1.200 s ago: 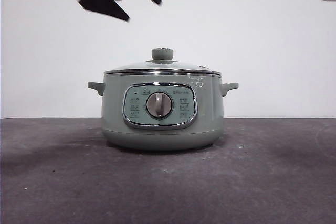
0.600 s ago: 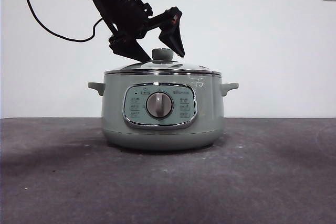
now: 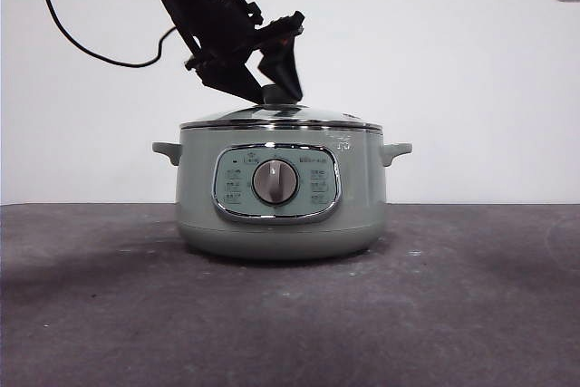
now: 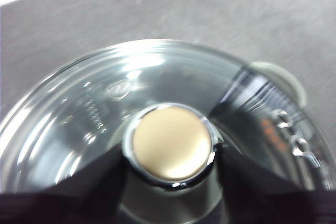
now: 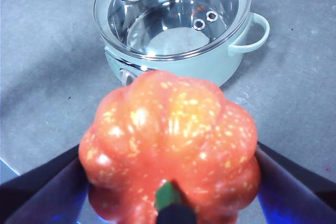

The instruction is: Pick up the pumpkin,open the lid,put the pumpkin in the pot,close the lid

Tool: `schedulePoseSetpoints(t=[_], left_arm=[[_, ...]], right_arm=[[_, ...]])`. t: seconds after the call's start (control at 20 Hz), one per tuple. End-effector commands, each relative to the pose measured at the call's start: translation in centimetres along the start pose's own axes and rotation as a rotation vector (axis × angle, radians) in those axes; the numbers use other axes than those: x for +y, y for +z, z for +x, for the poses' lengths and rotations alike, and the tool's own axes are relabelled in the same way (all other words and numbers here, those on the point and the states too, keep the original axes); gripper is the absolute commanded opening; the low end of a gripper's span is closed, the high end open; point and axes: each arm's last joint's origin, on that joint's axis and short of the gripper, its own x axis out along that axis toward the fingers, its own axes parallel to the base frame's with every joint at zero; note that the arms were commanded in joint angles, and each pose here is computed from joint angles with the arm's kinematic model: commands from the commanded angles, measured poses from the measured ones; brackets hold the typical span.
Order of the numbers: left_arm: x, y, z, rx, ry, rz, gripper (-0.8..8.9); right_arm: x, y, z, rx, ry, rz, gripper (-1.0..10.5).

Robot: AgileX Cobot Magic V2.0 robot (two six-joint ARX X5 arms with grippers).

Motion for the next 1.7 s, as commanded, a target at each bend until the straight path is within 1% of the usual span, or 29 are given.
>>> schedulePoseSetpoints(t=[0.05, 0.3, 0.5, 0.75, 0.9, 1.15, 1.2, 1.35, 1.55, 1.7], left_arm=[[-0.2, -0.4, 0.1, 0.030, -0.024, -0.013, -0.13], [-0.3, 0.3, -0.6, 0.006, -0.023, -0.013, -0.13], [-0.5, 1.6, -2.5, -0.050, -0.015, -0.002, -0.13], [-0.3, 3.2, -7.2, -0.125, 0.008, 0.002, -0.13], [-0.4, 3.8, -11.6, -0.143, 0.030, -0.001, -0.13], [-1.1, 3.4, -19.9, -0.144, 0.129, 0.012, -0.13], [-1.4, 3.2, -21.3, -0.148, 0.139, 0.017, -0.13], [-2.1, 2.3, -25.5, -0.158, 0.174, 0.013, -0.13], [-3.2, 0.8, -29.6, -0.164, 0.178, 0.013, -0.13], [-3.8, 0.0, -31.7, -0.182, 0.178, 0.015, -0.13]], right_arm=[[0.0, 0.0, 0.0, -0.006, -0.005, 0.010, -0.1], [0.0, 0.0, 0.0, -0.006, -0.005, 0.019, -0.1], [0.0, 0.0, 0.0, -0.007, -0.006, 0.020, -0.1], [0.0, 0.5, 0.6, -0.021, -0.005, 0.019, -0.1], [-0.1, 1.6, 2.0, -0.074, -0.002, 0.016, -0.1], [-0.4, 3.9, 7.3, -0.109, 0.002, 0.009, -0.1], [-0.5, 4.5, 8.5, -0.100, 0.002, 0.009, -0.1], [-0.7, 7.3, 12.3, -0.059, -0.001, -0.027, -0.1], [-0.9, 10.9, 17.7, -0.026, -0.001, -0.047, -0.1], [-1.2, 12.1, 22.1, 0.002, 0.000, -0.056, -0.1]])
